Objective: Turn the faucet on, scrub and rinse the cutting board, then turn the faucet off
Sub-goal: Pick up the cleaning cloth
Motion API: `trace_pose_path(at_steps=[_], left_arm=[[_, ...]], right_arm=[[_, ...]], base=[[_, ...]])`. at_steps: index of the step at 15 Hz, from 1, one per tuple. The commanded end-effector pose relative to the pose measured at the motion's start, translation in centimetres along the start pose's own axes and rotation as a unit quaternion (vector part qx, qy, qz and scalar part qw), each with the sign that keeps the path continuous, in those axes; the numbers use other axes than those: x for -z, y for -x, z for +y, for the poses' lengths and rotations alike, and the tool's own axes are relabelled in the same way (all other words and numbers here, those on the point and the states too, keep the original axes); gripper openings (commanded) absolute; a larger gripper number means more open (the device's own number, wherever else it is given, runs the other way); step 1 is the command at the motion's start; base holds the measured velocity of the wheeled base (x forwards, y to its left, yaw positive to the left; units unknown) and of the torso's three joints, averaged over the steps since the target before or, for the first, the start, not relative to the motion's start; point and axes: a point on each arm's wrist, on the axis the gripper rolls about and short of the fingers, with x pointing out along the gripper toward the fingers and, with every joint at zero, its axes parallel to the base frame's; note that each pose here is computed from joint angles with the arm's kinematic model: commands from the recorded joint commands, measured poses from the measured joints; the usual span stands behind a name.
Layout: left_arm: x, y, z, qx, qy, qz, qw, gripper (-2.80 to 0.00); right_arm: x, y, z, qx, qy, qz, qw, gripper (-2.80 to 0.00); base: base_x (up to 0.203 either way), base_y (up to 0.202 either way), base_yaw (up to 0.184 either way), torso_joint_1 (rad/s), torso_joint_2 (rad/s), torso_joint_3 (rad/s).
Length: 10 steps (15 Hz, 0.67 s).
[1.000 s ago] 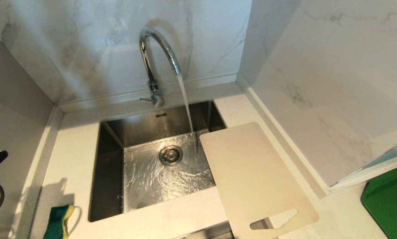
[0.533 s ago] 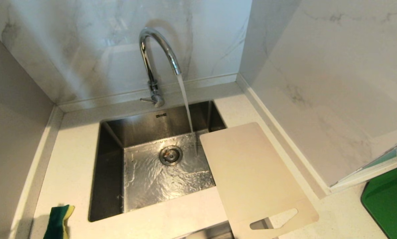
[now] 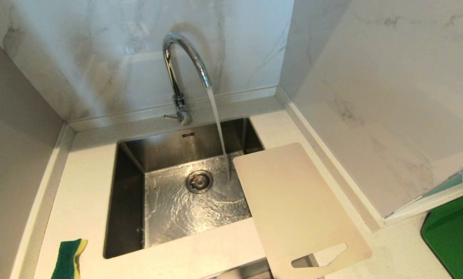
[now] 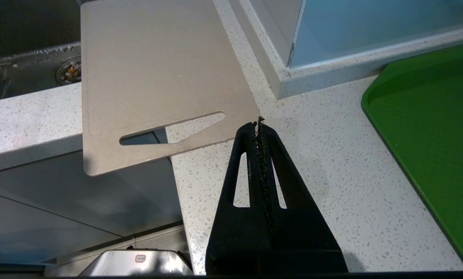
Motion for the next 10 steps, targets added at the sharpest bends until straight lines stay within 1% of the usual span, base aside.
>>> trace_pose_path(at_steps=[1, 2, 4, 6, 7, 8, 10], left_arm=[[0.32, 0.36, -0.17, 0.041, 0.003, -0.004, 0.9992, -2.80], [0.28, 0.38, -0.23, 0.051, 0.002, -0.003, 0.9987, -2.80], [0.17, 0.43, -0.37, 0.084, -0.001, 0.001, 0.9965, -2.80], [0.09, 0.40, -0.40, 0.090, -0.009, -0.009, 0.9959, -2.80], [-0.06, 0.40, -0.47, 0.103, -0.012, -0.019, 0.9944, -2.80], [-0.23, 0.44, -0.56, 0.119, -0.015, -0.021, 0.9926, -2.80], [-0.16, 0.46, -0.56, 0.137, -0.019, -0.015, 0.9903, -2.80]], right_arm=[[-0.01, -0.01, 0.00, 0.000, 0.000, 0.001, 1.000, -2.80], [-0.01, -0.01, 0.00, 0.000, 0.000, 0.001, 1.000, -2.80], [-0.01, -0.01, 0.00, 0.000, 0.000, 0.001, 1.000, -2.80], [-0.01, -0.01, 0.00, 0.000, 0.000, 0.001, 1.000, -2.80], [-0.01, -0.01, 0.00, 0.000, 0.000, 0.001, 1.000, -2.80], [-0.01, -0.01, 0.00, 0.000, 0.000, 0.001, 1.000, -2.80], [-0.01, -0.01, 0.00, 0.000, 0.000, 0.001, 1.000, -2.80]], base=[[0.000, 0.000, 0.000, 0.000, 0.00, 0.000], [0.000, 0.000, 0.000, 0.000, 0.00, 0.000], [0.000, 0.000, 0.000, 0.000, 0.00, 0.000], [0.000, 0.000, 0.000, 0.000, 0.00, 0.000], [0.000, 0.000, 0.000, 0.000, 0.00, 0.000], [0.000, 0.000, 0.000, 0.000, 0.00, 0.000], [0.000, 0.000, 0.000, 0.000, 0.00, 0.000]])
